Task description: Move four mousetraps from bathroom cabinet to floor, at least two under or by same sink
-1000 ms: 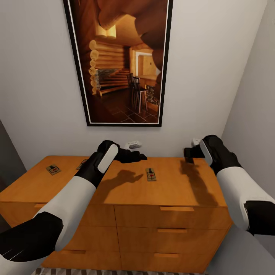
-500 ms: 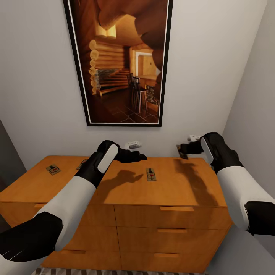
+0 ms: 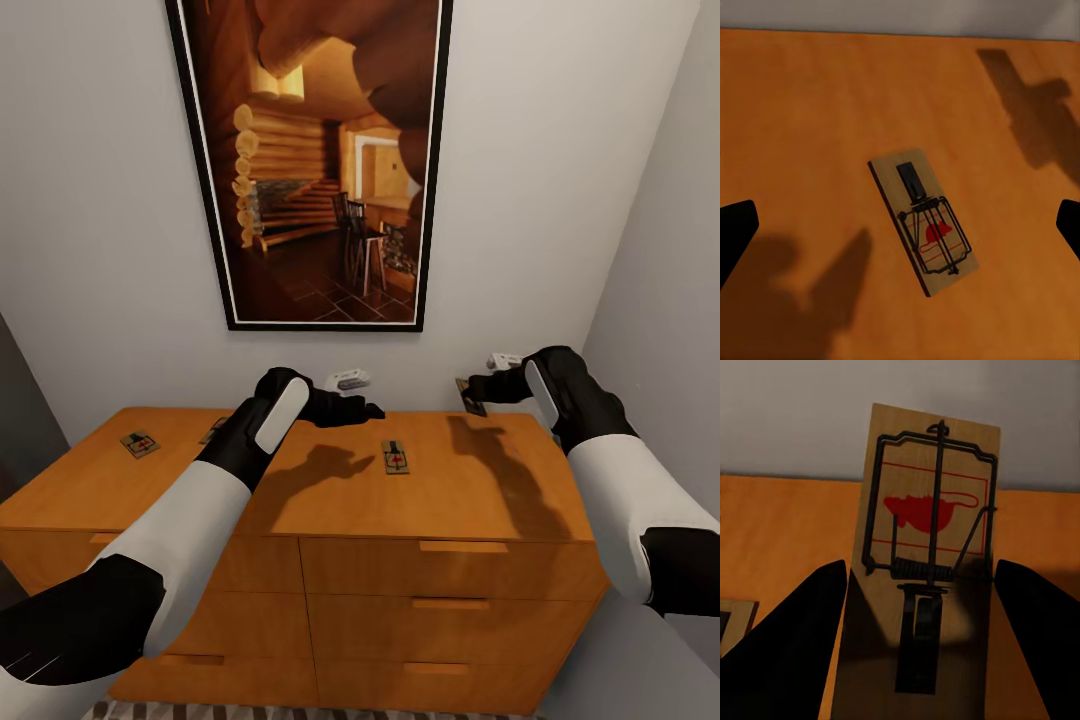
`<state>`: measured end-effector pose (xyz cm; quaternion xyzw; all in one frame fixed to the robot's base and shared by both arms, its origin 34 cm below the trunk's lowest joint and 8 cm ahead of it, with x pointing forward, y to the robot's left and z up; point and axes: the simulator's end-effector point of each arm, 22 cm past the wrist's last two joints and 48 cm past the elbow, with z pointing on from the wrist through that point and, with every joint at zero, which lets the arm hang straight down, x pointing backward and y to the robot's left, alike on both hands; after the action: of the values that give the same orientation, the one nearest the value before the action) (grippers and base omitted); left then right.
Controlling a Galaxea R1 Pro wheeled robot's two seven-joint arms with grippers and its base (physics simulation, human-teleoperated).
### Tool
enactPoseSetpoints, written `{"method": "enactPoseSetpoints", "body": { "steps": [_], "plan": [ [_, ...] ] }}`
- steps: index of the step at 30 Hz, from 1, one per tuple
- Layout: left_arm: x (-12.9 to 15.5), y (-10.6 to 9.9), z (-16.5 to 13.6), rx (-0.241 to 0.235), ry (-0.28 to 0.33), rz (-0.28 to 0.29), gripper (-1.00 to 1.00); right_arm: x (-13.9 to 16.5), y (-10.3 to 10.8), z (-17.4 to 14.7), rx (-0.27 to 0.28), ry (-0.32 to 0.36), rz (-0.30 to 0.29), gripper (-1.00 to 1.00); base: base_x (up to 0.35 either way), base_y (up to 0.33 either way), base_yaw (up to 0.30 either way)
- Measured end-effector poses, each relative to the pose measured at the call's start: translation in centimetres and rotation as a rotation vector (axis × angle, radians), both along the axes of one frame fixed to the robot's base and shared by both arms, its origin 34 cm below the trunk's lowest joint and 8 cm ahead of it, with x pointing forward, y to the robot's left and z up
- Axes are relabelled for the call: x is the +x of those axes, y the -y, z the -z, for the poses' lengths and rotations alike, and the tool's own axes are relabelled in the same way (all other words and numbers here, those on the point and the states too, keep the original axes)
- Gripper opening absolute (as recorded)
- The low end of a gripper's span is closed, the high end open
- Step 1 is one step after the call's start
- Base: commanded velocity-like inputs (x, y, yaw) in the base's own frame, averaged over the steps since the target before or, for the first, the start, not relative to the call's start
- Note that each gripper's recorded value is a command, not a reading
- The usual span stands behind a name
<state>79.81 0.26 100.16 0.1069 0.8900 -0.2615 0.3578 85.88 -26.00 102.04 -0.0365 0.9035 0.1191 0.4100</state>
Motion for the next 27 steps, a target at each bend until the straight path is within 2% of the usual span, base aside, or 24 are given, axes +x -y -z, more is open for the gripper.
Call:
{"method": "enactPoseSetpoints", "body": {
  "steps": [6, 10, 15, 19, 24, 27],
  "plan": [
    [0.0, -0.1, 0.0, 0.001, -0.001, -0.001, 1.00, -0.1, -0.4, 0.1, 0.009, -0.004, -0.014, -1.00, 0.000, 0.000, 0.000],
    [0.1, -0.2, 0.1, 0.003, -0.002, -0.003, 1.00, -0.6, -1.7, 0.1, 0.061, -0.012, -0.070, -1.00, 0.000, 0.000, 0.000],
    [0.1, -0.4, 0.5, 0.008, -0.010, -0.005, 1.00, -2.2, -2.6, 1.0, 0.160, -0.046, -0.178, -1.00, 0.000, 0.000, 0.000],
    [0.1, -0.4, 0.6, 0.010, -0.011, -0.007, 1.00, -4.4, -3.2, 1.7, 0.235, -0.082, -0.288, -1.00, 0.000, 0.000, 0.000],
    [0.1, -0.3, 0.1, 0.004, 0.000, -0.004, 1.00, -6.6, -3.8, 0.6, 0.340, -0.090, -0.403, -1.00, 0.000, 0.000, 0.000],
    [0.1, -0.1, -0.3, 0.002, 0.008, -0.001, 1.00, -7.6, -4.0, 0.1, 0.390, -0.092, -0.449, -1.00, 0.000, 0.000, 0.000]
  ]
}}
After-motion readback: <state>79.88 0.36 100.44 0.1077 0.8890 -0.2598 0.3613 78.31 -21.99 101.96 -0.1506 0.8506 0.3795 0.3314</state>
